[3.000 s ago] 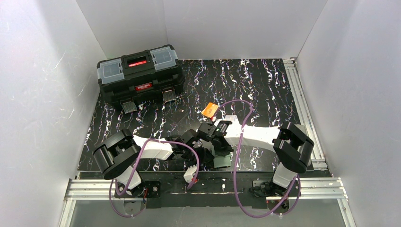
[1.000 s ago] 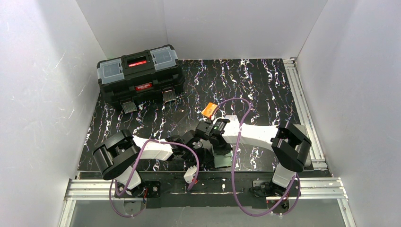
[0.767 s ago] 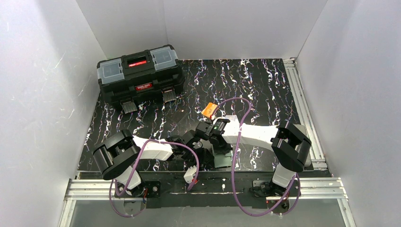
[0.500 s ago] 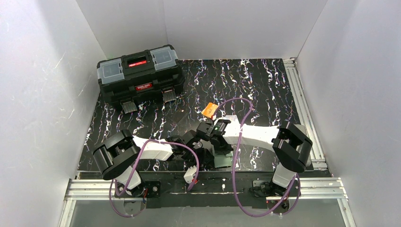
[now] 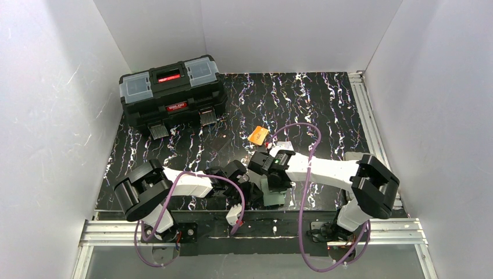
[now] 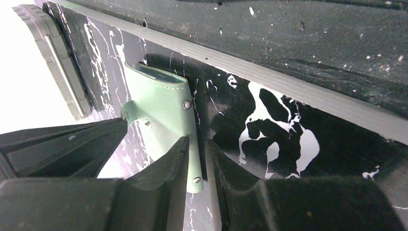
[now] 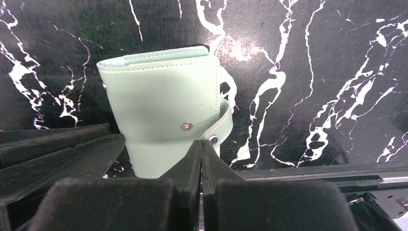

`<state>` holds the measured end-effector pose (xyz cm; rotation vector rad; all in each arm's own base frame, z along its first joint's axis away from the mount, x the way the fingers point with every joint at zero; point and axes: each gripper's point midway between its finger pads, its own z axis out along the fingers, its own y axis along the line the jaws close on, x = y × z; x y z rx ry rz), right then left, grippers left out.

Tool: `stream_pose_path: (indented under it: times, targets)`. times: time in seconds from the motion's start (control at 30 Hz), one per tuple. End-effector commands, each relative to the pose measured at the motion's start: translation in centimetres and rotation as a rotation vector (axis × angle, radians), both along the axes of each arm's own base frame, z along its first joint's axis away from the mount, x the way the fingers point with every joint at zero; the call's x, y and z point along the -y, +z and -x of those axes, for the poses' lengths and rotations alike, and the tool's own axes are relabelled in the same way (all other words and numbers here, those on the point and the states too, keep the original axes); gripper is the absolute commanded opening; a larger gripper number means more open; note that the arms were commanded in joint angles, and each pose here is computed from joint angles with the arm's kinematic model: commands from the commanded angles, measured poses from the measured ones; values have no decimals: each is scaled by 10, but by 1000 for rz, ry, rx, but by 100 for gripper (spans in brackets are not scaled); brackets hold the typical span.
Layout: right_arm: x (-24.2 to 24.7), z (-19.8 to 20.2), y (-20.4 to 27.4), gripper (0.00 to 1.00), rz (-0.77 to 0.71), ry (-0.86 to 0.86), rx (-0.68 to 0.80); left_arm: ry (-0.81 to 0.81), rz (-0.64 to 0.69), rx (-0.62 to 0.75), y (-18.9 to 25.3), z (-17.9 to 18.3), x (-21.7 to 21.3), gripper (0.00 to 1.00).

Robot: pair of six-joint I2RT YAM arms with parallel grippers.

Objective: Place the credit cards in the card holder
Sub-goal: Close the card holder at the center of the board.

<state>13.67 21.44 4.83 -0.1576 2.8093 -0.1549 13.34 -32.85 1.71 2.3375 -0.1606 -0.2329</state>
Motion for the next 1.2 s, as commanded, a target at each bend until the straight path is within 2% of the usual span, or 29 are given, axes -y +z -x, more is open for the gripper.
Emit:
stream_pose_path:
  times: [0.0,0.03,0.07,0.13,0.2,0.37,0.5,0.7,0.87,1.17]
  targets:
    - [3,-10,14,9,-13,-41,59,-43,-264,-129,-54,41,-59,20]
    - [5,-10,14,20,6,-40,56,-44,-265,-129,-54,41,-59,20]
    - [5,-9,13,28,15,-40,51,-43,-263,-129,-54,41,-59,20]
    - [2,-9,9,37,16,-37,42,-43,-261,-128,-53,40,-57,20]
    - [0,-7,5,41,15,-31,31,-39,-260,-130,-53,40,-56,20]
    - [-5,-4,1,42,22,-15,22,-36,-265,-135,-54,41,-58,20]
    - [-7,-7,2,39,34,-10,33,-33,-264,-135,-54,41,-59,20]
    - [-5,-11,9,27,37,-26,64,-32,-266,-135,-54,42,-60,20]
    - [-3,-12,10,24,47,-27,69,-33,-266,-138,-54,43,-61,20]
    - [-2,-12,8,8,55,-28,68,-35,-266,-141,-55,44,-62,20]
